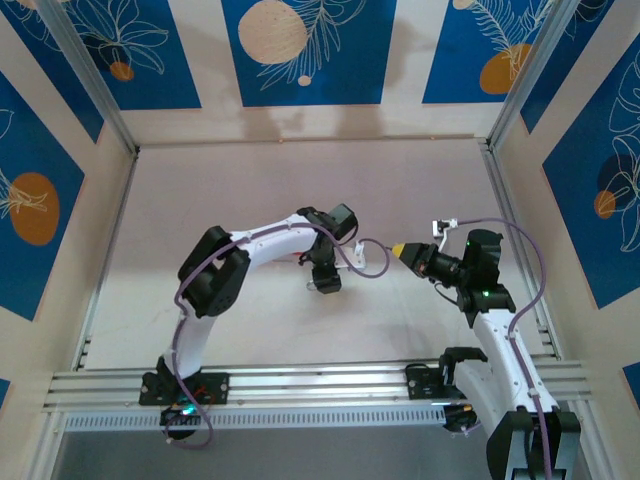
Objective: Unlock with the key
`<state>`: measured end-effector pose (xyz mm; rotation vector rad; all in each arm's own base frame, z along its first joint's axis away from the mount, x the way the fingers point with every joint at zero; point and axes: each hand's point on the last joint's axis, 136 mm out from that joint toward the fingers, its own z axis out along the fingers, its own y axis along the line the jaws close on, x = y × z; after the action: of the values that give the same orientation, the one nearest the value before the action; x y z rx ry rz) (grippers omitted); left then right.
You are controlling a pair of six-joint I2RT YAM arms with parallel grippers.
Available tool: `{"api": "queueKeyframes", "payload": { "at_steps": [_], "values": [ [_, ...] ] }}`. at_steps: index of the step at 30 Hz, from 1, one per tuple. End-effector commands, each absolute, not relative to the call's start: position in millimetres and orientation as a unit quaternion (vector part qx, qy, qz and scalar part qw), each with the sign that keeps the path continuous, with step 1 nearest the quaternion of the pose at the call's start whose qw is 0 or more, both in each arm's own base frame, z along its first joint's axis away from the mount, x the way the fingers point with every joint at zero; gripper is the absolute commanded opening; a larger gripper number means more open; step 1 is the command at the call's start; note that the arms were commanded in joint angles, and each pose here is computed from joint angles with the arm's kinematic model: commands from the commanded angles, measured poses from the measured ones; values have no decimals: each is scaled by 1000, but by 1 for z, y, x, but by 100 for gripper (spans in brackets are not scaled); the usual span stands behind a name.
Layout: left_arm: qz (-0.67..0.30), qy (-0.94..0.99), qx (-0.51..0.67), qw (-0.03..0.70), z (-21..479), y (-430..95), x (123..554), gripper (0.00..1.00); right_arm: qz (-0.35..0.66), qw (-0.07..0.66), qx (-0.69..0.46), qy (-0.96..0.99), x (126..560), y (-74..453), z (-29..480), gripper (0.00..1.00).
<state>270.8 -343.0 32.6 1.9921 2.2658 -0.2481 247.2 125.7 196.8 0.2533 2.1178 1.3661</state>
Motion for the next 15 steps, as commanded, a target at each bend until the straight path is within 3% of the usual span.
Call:
{"api": "queueKeyframes", "payload": {
  "at_steps": [1,15],
  "values": [
    [-100,762,640,17,26,-337,260,60,508,295,102,803,244,124,189,0],
    [-66,768,637,14,5,-331,270,50,505,296,105,804,244,122,188,0]
  ]
}}
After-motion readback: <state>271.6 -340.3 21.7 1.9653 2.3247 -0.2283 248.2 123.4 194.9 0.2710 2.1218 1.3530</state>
